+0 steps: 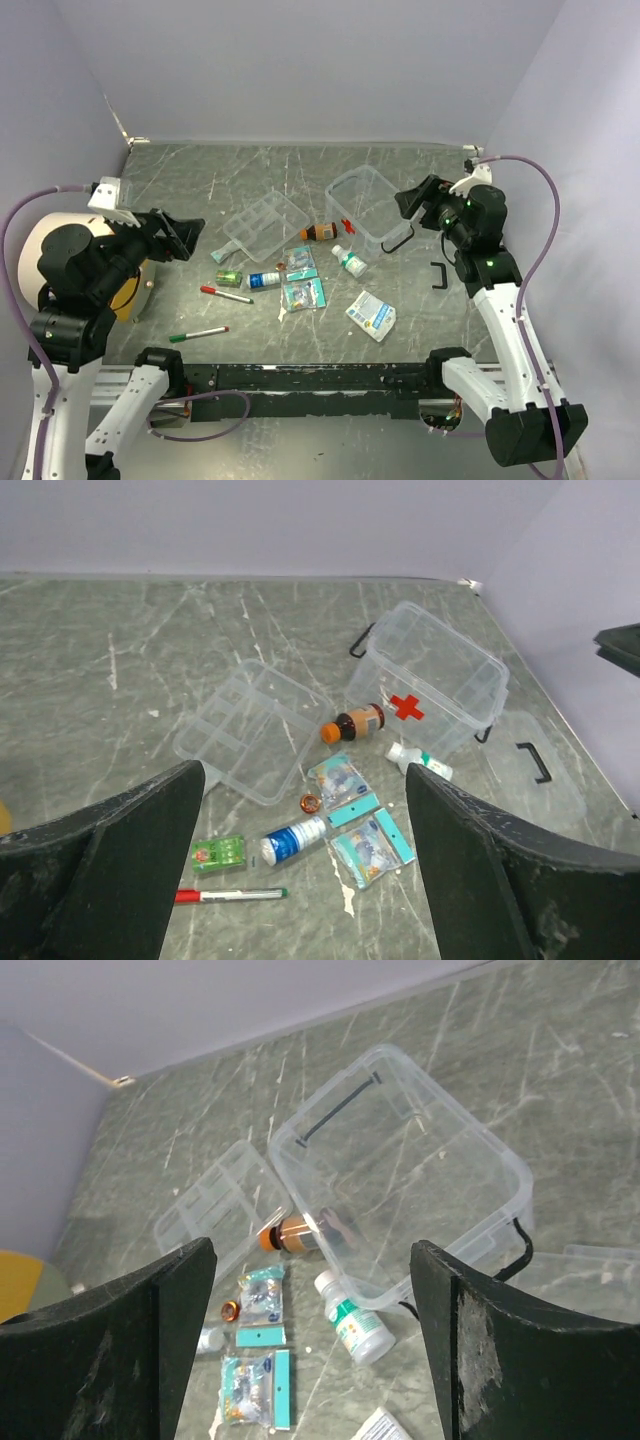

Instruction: Organize the medicine kit

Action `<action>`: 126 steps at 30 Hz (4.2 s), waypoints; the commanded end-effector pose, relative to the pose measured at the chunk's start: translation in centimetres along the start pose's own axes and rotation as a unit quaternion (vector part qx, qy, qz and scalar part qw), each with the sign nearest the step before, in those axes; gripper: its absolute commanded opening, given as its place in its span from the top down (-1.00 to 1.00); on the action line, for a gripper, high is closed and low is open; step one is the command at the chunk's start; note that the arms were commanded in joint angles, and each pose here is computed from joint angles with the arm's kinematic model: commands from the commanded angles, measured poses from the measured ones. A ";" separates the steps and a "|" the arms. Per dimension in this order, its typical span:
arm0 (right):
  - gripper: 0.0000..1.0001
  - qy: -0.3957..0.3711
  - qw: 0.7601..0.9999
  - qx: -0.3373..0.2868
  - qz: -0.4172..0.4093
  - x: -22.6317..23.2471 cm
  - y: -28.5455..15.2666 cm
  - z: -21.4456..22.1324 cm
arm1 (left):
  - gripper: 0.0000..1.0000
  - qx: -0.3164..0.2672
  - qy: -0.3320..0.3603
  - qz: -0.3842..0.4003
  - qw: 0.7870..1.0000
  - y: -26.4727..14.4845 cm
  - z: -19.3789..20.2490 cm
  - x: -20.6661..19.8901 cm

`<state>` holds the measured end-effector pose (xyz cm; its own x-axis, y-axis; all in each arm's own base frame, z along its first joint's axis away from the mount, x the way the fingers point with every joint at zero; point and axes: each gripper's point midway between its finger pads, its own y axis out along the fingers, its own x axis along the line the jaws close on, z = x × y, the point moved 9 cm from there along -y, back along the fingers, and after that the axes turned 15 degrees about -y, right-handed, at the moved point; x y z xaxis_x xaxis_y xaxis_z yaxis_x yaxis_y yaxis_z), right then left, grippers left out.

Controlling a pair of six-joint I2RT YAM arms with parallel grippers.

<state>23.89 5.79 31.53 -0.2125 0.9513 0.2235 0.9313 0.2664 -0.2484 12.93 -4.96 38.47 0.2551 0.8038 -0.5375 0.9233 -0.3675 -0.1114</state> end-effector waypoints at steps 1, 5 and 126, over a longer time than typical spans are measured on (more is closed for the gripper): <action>-0.59 0.006 0.999 -0.005 -0.046 0.5 0.3 0.2 | -0.87 0.006 -0.006 0.073 0.997 0.0 0.2 -1.2; -0.60 0.003 0.996 0.012 -0.087 0.7 1.0 1.4 | -0.89 0.040 -0.020 0.119 0.992 1.2 1.4 -1.3; 0.35 -0.273 0.920 0.275 -0.055 10.8 12.2 15.9 | -0.87 0.143 -0.121 0.072 0.980 8.5 9.2 3.7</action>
<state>27.66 21.02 10.45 -0.6325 0.7363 -0.2405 0.5099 0.1621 -0.8448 19.09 -9.37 26.93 0.2393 0.6049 -0.7595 0.7469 -0.6145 -0.2541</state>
